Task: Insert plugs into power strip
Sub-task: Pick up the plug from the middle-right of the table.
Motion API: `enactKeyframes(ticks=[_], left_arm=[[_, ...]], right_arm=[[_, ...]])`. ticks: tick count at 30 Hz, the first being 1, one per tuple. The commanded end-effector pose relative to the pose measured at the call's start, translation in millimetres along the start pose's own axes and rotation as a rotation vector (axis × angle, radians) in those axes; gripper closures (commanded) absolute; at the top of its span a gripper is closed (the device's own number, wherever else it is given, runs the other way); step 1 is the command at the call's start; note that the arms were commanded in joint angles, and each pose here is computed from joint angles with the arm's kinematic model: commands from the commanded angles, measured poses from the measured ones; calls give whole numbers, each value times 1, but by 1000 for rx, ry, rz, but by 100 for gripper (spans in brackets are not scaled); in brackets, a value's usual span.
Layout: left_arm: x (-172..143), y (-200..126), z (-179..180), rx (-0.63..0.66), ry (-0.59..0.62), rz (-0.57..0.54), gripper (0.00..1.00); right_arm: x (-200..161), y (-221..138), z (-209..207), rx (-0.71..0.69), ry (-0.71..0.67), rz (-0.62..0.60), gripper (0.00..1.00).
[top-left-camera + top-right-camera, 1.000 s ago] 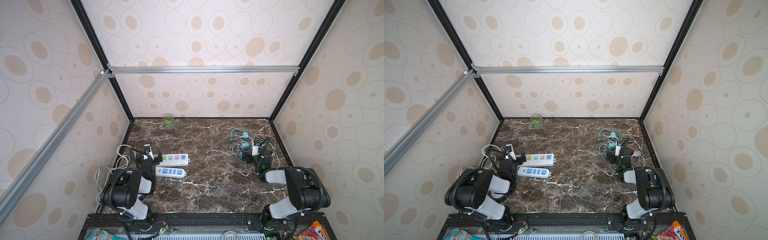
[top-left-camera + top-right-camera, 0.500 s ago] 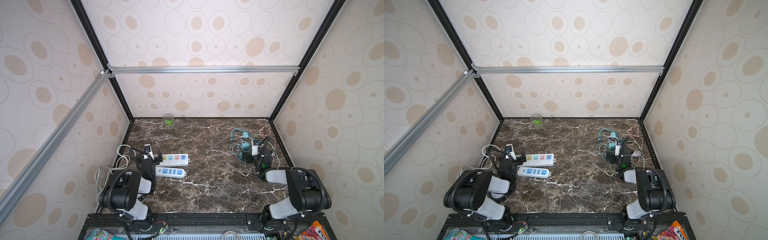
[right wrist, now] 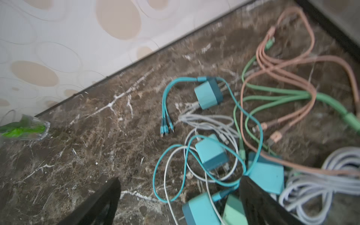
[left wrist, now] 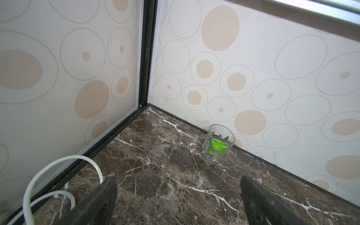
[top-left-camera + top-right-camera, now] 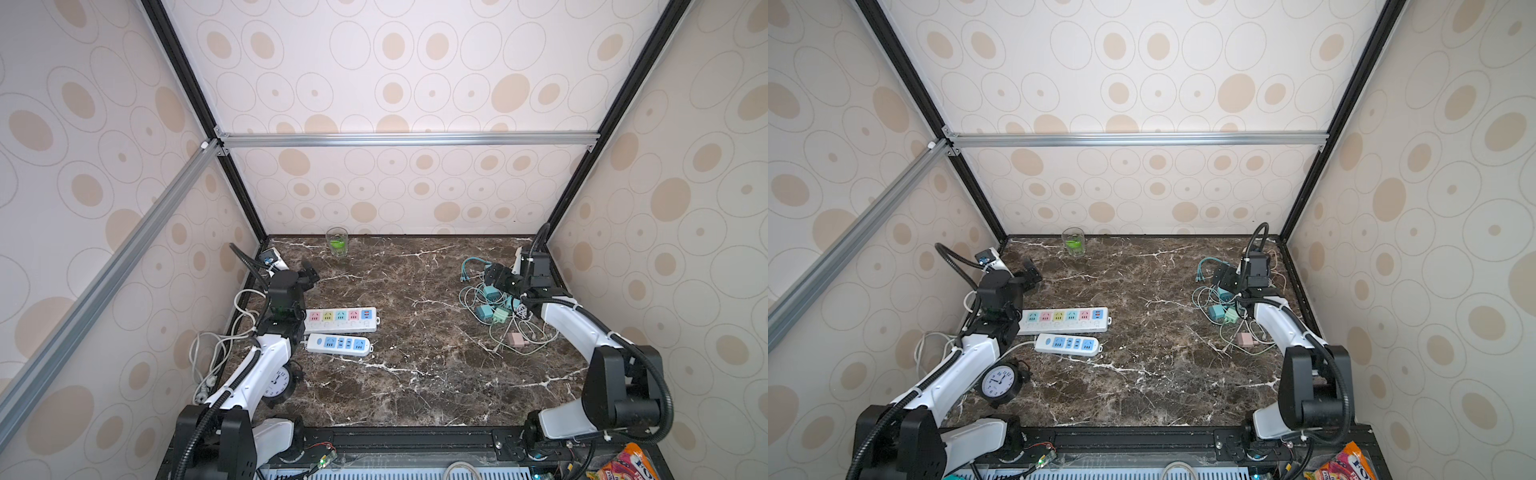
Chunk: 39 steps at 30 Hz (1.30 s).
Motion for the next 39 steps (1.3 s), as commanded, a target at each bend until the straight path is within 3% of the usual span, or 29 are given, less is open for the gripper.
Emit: enactKeyframes(ticks=[1, 9, 13, 18, 21, 31, 39], left_arm=[[-52, 3, 9, 69, 0, 275, 1], [-101, 13, 20, 127, 78, 471, 1], [-109, 9, 17, 78, 55, 465, 2], [-115, 6, 21, 68, 49, 461, 2], [-118, 5, 23, 73, 58, 463, 2], [-115, 9, 33, 137, 111, 465, 2], [-120, 18, 32, 151, 119, 495, 1]], right_arm=[[-60, -9, -41, -224, 167, 241, 3], [-108, -46, -103, -442, 377, 305, 12], [-115, -53, -109, -469, 476, 306, 11], [-128, -37, -102, -460, 670, 355, 15], [-133, -29, -108, -529, 741, 378, 16], [-148, -24, -135, -684, 812, 321, 24], [-148, -25, -135, -671, 808, 307, 42]])
Point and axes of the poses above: each gripper's point midway between its finger pads, its own y axis out along the fingers, its own z axis along the line the jaws close on, x = y × z, the point moved 1 cm from there along -y, back along the fingers, and after that the axes turned 2 degrees about -y, right-handed, at the moved point
